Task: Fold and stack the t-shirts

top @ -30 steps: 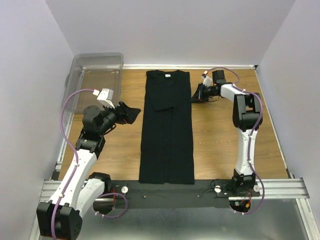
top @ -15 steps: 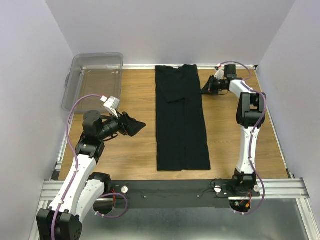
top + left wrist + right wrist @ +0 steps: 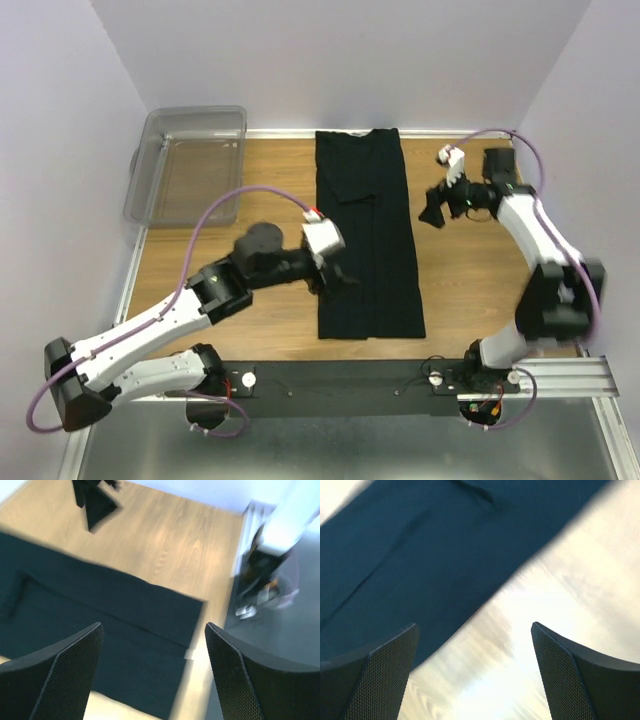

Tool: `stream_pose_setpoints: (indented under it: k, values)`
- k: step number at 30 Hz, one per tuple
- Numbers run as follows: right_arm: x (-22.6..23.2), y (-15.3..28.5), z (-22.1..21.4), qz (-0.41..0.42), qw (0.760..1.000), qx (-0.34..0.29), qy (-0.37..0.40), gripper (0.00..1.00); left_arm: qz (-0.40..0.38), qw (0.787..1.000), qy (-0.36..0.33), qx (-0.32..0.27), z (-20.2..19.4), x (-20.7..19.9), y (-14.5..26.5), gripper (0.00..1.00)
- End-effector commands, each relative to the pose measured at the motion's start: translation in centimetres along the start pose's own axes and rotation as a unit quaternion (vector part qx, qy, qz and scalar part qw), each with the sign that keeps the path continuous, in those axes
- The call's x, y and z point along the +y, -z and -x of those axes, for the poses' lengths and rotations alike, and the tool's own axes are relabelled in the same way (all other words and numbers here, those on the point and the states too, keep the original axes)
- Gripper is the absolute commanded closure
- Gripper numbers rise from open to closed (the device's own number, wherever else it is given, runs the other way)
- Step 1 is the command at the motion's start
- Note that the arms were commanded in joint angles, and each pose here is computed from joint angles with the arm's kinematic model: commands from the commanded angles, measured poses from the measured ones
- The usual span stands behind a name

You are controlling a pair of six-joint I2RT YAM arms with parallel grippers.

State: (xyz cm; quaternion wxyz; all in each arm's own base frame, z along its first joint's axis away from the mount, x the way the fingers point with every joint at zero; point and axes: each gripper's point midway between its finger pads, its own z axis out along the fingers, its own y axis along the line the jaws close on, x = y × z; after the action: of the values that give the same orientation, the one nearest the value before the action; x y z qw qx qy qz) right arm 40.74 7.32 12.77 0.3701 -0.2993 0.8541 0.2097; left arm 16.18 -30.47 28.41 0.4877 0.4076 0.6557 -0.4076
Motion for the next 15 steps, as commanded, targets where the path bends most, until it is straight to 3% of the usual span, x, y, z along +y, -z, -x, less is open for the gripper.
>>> stream_pose_setpoints:
  k: [1, 2, 3, 6, 7, 9, 15]
  values:
    - [7.6, 3.9, -2.1, 0.079, 0.955, -0.083, 0.274, 0.00, 0.053, 0.955, -0.285, 0.056, -2.8, 2.0, -1.8, 0.08]
    - [9.6, 5.7, -1.4, 0.081, 0.934, -0.115, 0.329, 0.00, 0.053, 0.943, -0.320, 0.068, -3.6, 2.2, -2.0, 0.06]
    - [12.8, 6.1, -3.7, 0.141, 0.889, -0.116, 0.420, 0.00, 0.037, 0.936, -0.339, 0.088, -5.7, 1.9, -2.6, 0.02]
    - [19.1, 6.1, -9.0, 0.240, 0.844, -0.057, 0.477, 0.04, 0.017, 0.916, -0.383, 0.113, -9.0, 1.7, -3.5, 0.02]
    - [20.1, 5.8, -9.9, 0.251, 0.840, -0.048, 0.478, 0.05, 0.023, 0.901, -0.409, 0.143, -11.5, 2.1, -3.2, 0.02]
    - [21.7, 5.9, -11.0, 0.255, 0.836, -0.024, 0.485, 0.08, -0.007, 0.893, -0.426, 0.142, -13.9, -0.2, -3.4, 0.03]
    - [22.9, 4.8, -14.4, 0.252, 0.833, 0.045, 0.490, 0.14, -0.031, 0.897, -0.397, 0.192, -19.1, -2.1, -4.0, 0.21]
